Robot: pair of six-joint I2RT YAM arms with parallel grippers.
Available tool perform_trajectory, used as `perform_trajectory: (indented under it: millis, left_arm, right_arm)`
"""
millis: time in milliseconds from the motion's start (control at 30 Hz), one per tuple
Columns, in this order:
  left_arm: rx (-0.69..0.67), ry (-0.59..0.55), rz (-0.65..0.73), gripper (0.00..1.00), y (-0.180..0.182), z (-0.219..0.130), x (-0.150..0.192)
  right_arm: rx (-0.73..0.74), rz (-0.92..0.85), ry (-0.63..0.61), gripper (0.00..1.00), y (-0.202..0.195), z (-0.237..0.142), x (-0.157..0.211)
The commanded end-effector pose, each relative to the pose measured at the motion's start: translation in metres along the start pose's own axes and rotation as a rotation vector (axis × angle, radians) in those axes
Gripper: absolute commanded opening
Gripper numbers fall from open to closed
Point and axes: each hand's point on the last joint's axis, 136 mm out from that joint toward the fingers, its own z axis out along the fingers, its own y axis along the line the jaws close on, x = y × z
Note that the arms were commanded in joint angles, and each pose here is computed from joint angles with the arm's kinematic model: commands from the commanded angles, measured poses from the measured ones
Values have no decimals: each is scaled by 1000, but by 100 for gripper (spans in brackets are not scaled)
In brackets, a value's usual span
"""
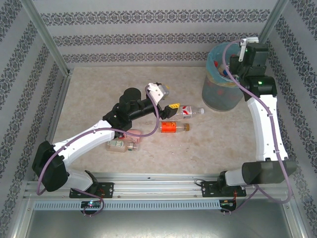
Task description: Put the plastic bottles in the bin
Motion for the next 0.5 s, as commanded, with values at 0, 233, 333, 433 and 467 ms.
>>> perform_trajectory:
  millis: [0, 233, 333, 433, 467]
  left_arm:
    - [7, 7, -19, 85, 2, 1, -1]
    - [6, 21, -1, 85, 2, 3, -1]
    - [4, 18, 3, 86, 3, 4, -2]
    - [1, 14, 4, 86, 4, 4, -5]
    - [-2, 14, 4, 86, 5, 5, -5]
  right_arm:
    - [-25, -21, 71, 32, 7, 16, 21]
    - [-68, -11, 131, 32, 18, 34, 37]
    - [-88, 3, 120, 32, 20, 32, 29]
    - [-102, 17, 82, 32, 20, 25, 12]
    - [-106, 19, 70, 32, 20, 21, 6]
